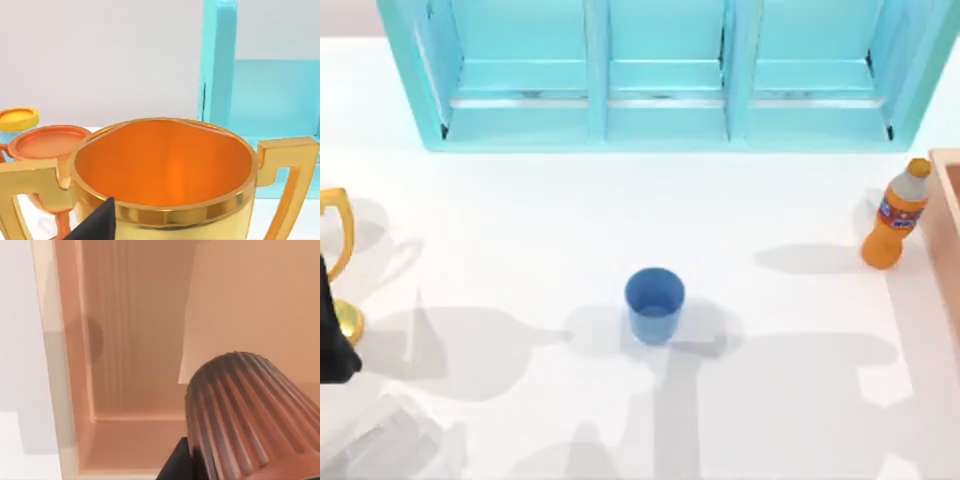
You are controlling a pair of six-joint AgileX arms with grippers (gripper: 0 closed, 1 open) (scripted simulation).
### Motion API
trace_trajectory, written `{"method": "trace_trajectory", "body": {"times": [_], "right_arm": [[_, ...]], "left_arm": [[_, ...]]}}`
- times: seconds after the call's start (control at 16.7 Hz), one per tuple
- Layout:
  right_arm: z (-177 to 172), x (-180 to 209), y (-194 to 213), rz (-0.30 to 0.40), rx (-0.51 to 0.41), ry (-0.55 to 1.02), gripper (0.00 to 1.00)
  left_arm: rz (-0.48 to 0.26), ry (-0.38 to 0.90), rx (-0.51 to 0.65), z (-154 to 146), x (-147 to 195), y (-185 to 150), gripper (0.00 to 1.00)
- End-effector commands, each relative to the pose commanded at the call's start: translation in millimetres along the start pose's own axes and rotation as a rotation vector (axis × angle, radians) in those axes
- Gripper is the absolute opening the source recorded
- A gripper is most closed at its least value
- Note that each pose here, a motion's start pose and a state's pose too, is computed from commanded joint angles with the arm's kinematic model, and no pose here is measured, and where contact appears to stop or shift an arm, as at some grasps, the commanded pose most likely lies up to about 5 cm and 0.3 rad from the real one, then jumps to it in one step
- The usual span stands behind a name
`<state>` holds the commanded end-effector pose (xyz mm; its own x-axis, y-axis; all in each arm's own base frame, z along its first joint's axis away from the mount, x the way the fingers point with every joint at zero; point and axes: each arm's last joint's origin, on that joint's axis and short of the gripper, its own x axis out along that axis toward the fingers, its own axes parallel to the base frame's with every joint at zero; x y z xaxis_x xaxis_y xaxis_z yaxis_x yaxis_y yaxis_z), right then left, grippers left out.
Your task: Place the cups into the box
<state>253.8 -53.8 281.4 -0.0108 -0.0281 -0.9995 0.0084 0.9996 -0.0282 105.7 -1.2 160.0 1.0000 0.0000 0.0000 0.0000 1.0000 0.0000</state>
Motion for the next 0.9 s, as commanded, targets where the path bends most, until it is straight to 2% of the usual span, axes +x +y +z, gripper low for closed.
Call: {"method": "trace_trajectory", "body": {"times": [0.24,0.6,0.9], "right_arm": [[-26.8,-8.9,-31.9,-0.017,0.001,0.002,0.0],[-28.6,-8.1,-34.0,-0.02,0.0,0.003,0.0],[-28.6,28.2,-35.3,-0.021,0.006,0.002,0.0]], "left_arm": [[0.0,0.0,0.0,0.0,0.0,0.0,1.0],[0.0,0.0,0.0,0.0,0.0,0.0,1.0],[0.0,0.0,0.0,0.0,0.0,0.0,1.0]]}}
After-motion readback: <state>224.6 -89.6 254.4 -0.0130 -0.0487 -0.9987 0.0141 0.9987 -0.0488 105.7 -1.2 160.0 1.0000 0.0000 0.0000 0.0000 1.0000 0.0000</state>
